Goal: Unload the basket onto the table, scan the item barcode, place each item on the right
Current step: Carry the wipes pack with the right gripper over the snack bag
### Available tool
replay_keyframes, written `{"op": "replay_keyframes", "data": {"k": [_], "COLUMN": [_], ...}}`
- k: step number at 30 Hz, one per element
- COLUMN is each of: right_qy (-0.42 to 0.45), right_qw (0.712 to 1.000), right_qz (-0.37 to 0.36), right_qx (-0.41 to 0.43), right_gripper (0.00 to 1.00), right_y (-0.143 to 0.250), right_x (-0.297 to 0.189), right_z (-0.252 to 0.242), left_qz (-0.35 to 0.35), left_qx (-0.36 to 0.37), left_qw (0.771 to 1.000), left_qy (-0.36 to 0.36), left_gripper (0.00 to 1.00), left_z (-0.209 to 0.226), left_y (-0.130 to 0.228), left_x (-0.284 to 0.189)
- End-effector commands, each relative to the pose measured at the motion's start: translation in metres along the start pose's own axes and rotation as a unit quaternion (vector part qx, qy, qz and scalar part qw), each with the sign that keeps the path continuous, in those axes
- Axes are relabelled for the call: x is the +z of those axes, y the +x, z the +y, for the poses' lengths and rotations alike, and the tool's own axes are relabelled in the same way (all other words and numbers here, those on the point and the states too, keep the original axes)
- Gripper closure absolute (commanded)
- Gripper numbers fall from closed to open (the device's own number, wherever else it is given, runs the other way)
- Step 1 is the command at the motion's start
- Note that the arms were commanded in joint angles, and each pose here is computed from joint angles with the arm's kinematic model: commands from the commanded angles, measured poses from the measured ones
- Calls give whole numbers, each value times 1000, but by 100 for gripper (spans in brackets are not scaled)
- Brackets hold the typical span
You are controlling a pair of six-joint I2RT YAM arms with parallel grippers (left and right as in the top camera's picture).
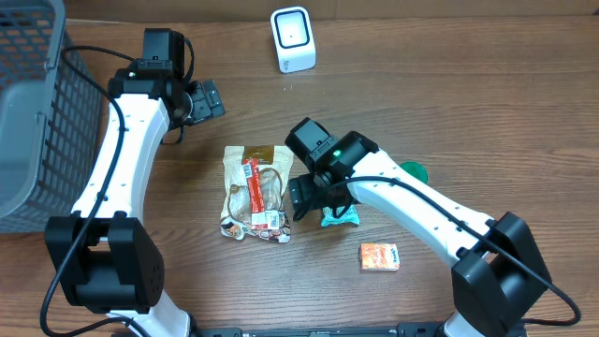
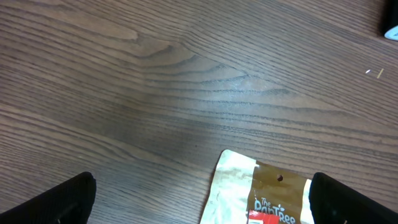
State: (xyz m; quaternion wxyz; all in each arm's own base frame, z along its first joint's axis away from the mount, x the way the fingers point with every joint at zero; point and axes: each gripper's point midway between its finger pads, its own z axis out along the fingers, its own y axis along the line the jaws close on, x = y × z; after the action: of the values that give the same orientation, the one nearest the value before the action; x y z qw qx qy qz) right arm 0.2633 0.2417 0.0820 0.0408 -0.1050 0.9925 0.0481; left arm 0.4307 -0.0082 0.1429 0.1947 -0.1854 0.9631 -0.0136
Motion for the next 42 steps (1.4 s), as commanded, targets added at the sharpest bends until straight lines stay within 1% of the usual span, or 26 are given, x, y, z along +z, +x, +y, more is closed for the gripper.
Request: {"op": "replay_keyframes", "data": {"k": [1,4,6,8,10,13,16,18,23,29,35,42], "right_qy": [44,60,57,52,51,48,42,43,90,94,102,116], "right_qw": [999,998,998,999,999,998,998,997,992,989,988,987], "right_qz": [1,15,11,3,2,-1,-10,-16,-42,-44,-30,1], "right_qx": [11,7,7,5,-14,-48,-55,-61,-82,-104,-108,-115], "right_gripper": [18,22,23,26,29,31,43,43,43,43,43,43], "right_y": [7,18,20,19,22,23,21,20,15,14,18,26], "right_x": [11,23,32,38,43,45,46,46,44,45,54,76], "right_z": [-20,-30,-31,-29,-26,-19,-12,-9,-17,-15,-18,-23], "left_qz": [-17,-17,-17,-17,-17,-17,-17,-17,-17,-17,-17,-17], "left_qx": [-3,-3,-3,-3,-3,-3,-3,-3,-3,-3,-3,-3], "left_qw": [1000,1000,1000,1000,1000,1000,1000,1000,1000,1000,1000,1000], "left_qy": [12,12,12,13,12,13,12,12,12,12,12,12], "left_gripper": [0,0,0,0,0,0,0,0,0,0,0,0], "left_z": [-6,-6,-6,-6,-6,-6,-6,-6,-6,-6,-6,-6], "left_y": [-8,-8,-8,-8,-8,-8,-8,-8,-8,-8,-8,-8], "left_x": [-12,-12,-12,-12,-12,-12,-12,-12,-12,-12,-12,-12]}}
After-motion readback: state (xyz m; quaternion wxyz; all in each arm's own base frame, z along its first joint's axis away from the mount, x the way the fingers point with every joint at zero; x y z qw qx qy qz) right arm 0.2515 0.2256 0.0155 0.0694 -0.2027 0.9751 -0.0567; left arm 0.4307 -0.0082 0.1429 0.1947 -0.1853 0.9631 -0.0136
